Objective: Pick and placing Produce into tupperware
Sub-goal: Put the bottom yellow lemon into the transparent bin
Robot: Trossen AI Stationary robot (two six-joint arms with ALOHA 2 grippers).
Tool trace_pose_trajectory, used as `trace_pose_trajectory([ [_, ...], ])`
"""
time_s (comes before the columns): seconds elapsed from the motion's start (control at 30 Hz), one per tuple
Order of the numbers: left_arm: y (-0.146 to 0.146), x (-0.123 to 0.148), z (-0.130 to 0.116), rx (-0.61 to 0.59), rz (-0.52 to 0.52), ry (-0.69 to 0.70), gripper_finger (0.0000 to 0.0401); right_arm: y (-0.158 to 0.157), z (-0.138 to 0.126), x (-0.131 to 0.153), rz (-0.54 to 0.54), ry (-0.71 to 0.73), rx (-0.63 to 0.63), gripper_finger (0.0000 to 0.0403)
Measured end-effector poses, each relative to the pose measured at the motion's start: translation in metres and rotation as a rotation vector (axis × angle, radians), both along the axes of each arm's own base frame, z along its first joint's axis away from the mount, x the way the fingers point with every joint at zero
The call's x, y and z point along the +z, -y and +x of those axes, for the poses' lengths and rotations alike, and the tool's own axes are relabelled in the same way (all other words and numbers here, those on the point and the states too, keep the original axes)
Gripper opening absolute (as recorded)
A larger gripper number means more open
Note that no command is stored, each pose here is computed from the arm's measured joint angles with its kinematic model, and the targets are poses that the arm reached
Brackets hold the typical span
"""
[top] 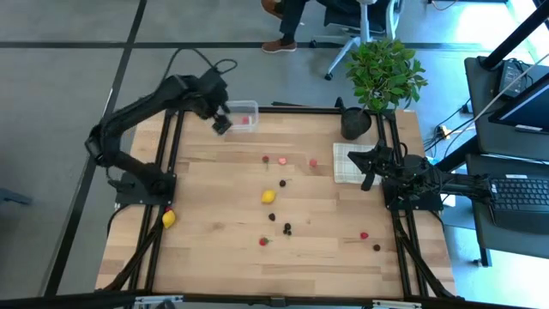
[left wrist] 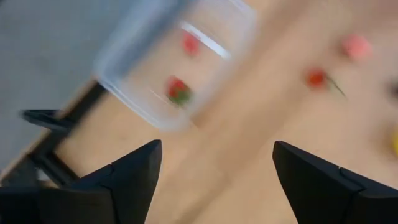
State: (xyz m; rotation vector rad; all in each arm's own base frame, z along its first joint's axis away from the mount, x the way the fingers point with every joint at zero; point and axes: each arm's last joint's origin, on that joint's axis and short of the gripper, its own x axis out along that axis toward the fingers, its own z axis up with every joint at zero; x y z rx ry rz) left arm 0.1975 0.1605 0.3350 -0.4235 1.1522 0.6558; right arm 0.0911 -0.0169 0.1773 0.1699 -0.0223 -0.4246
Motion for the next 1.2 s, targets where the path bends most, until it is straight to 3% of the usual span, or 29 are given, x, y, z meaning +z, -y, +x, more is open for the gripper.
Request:
trace_pose_trajectory([
  [0.13, 0.035, 0.001, 0.001, -0.098, -0.094, 0.003, 0.0295, 0.000, 0.000, 0.000, 0.000, 0.001, 0.001, 0.0045],
  [0.3, 0.073, -0.018, 0.003, 0.119, -0.231, -0.107, 0.0295, 0.000, 0.000, 0.000, -0.001, 0.001, 0.000, 0.0045],
  [0.4, 0.099, -0.033, -0.002, 0.231, -0.253, -0.260, 0.0295, 0.000, 0.000, 0.000, -0.010, -0.003, 0.001, 0.0045],
  [0.5, 0.123, -0.046, -0.002, 0.293, -0.263, -0.329, 0.0295, 0.000, 0.000, 0.000, -0.024, -0.010, 0.001, 0.0045],
  [0.7, 0.168, -0.069, 0.001, 0.303, -0.250, -0.373, 0.0295, 0.000, 0.000, 0.000, -0.049, -0.021, 0.001, 0.0045],
  [1.0, 0.218, -0.098, -0.017, 0.581, -0.321, -0.453, 0.0295, 0.000, 0.000, 0.000, -0.045, -0.022, 0.001, 0.0045],
  [1.2, 0.242, -0.120, -0.027, 0.674, -0.326, -0.429, 0.0295, 0.000, 0.000, 0.000, -0.045, -0.023, 0.001, 0.0045],
])
